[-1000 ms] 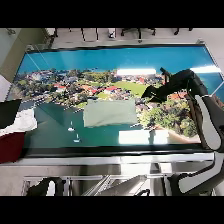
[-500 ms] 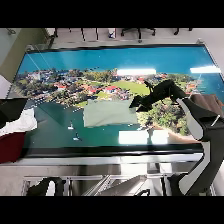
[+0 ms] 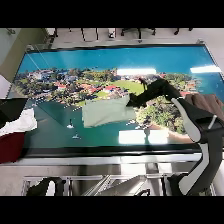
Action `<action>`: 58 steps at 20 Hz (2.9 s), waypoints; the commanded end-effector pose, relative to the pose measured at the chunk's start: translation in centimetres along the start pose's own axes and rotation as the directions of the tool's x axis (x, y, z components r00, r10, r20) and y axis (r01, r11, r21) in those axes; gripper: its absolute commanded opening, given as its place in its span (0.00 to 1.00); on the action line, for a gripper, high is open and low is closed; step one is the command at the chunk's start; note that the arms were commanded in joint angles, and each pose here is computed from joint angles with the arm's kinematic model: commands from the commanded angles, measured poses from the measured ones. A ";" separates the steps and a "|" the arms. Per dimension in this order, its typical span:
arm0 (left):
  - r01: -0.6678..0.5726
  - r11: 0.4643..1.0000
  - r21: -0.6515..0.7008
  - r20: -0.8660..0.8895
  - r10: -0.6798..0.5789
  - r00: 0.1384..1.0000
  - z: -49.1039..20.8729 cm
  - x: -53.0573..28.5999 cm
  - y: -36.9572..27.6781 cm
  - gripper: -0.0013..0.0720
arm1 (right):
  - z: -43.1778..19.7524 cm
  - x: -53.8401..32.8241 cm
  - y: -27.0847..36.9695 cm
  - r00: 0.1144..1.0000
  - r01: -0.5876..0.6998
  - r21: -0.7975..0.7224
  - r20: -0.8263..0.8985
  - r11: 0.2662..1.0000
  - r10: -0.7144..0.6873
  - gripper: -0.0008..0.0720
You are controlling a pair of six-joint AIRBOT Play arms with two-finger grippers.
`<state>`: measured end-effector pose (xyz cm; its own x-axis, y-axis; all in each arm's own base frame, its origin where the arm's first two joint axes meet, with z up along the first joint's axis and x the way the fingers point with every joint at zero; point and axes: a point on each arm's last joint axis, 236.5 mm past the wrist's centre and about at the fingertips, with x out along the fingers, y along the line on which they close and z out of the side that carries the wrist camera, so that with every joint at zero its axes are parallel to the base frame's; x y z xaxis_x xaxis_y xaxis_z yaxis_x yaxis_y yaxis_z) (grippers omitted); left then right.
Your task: Fold the shirts.
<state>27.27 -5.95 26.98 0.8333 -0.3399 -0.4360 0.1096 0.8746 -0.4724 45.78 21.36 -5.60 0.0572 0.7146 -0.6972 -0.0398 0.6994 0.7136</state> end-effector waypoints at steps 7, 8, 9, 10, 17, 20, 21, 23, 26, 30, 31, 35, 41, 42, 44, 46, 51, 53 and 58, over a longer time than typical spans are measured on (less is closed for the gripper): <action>-0.002 1.000 0.001 0.010 0.002 1.000 0.2 0.0 0.0 0.04 | 6.4 -33.2 -2.3 0.768 0.028 0.099 0.635 0.995 -0.085 0.04; -0.002 1.000 0.001 0.013 0.002 1.000 0.3 0.0 0.0 0.04 | 5.5 -36.1 -4.0 0.737 0.030 0.140 0.666 0.990 -0.116 0.04; -0.002 1.000 0.001 0.013 0.002 1.000 0.3 0.0 0.0 0.04 | 4.2 -38.8 -5.9 0.711 0.027 0.190 0.686 0.981 -0.153 0.04; -0.002 1.000 0.001 0.013 0.002 1.000 0.3 0.0 0.0 0.04 | 2.8 -41.0 -7.8 0.692 0.024 0.233 0.698 0.972 -0.184 0.04; -0.001 1.000 0.001 0.004 0.001 1.000 0.1 0.0 0.0 0.04 | -9.4 -46.7 -19.0 0.722 0.048 0.574 0.545 0.817 -0.426 0.04; 0.000 1.000 0.001 0.003 0.000 1.000 0.1 0.0 0.0 0.04 | -13.4 -46.2 -21.2 0.751 0.068 0.700 0.433 0.711 -0.498 0.04; -0.001 1.000 0.001 0.000 0.001 1.000 0.0 0.0 0.0 0.04 | -14.9 -46.0 -22.0 0.756 0.101 0.742 0.376 0.663 -0.536 0.04; -0.001 1.000 0.001 -0.007 0.001 1.000 -0.2 0.0 0.0 0.04 | -17.0 -45.7 -22.9 0.761 0.146 0.791 0.294 0.594 -0.578 0.04; 0.000 1.000 0.001 -0.013 0.000 1.000 -0.3 0.0 0.0 0.04 | -19.1 -44.4 -23.4 0.789 0.159 0.838 0.209 0.521 -0.577 0.18; 0.000 1.000 0.001 -0.035 0.000 0.999 -0.8 0.0 0.0 0.04 | -23.3 -43.4 -24.4 0.809 0.228 0.904 0.032 0.363 -0.587 0.84; 0.000 1.000 0.001 -0.041 0.000 0.999 -1.0 0.0 0.0 0.04 | -24.1 -43.4 -24.4 0.806 0.244 0.912 -0.002 0.329 -0.592 0.84; 0.000 1.000 0.000 -0.027 0.000 1.000 -0.6 0.0 0.0 0.04 | -22.6 -43.9 -23.5 0.781 0.229 0.904 0.051 0.361 -0.622 0.71; 0.014 1.000 0.006 -0.039 -0.013 0.999 -1.0 0.2 -0.3 0.04 | -9.4 -39.0 -13.1 0.807 0.200 0.568 0.367 0.798 -0.464 0.04; 0.029 1.000 0.007 -0.057 -0.028 0.998 -1.6 0.7 -0.5 0.04 | -8.2 -37.0 -10.1 0.823 0.229 0.456 0.381 0.860 -0.421 0.04; 0.077 0.997 0.001 -0.153 -0.076 0.985 -5.0 2.5 -1.1 0.04 | -7.9 -32.3 -4.7 0.837 0.292 0.273 0.392 0.917 -0.383 0.04; 0.137 0.990 -0.013 -0.272 -0.136 0.953 -9.8 4.7 -1.9 0.04 | -9.4 -26.9 -0.4 0.845 0.307 0.133 0.418 0.942 -0.334 0.04; 0.238 0.969 -0.062 -0.376 -0.243 0.894 -17.5 8.0 -4.7 0.04 | -16.3 -17.1 4.0 0.891 0.286 -0.094 0.393 0.954 -0.228 0.04; 0.262 0.963 -0.055 -0.392 -0.262 0.882 -18.5 8.0 -5.5 0.04 | -18.4 -15.6 4.3 0.918 0.273 -0.119 0.327 0.955 -0.222 0.04; 0.266 0.962 -0.054 -0.395 -0.265 0.880 -18.6 7.9 -5.6 0.04 | -21.0 -14.7 4.1 0.947 0.268 -0.126 0.219 0.955 -0.236 0.04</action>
<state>23.27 -19.61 12.12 0.4918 -0.6620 -0.5657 0.2957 0.7380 -0.6066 25.25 13.32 6.69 0.3239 0.4970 -0.8050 -0.1339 0.8664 0.4810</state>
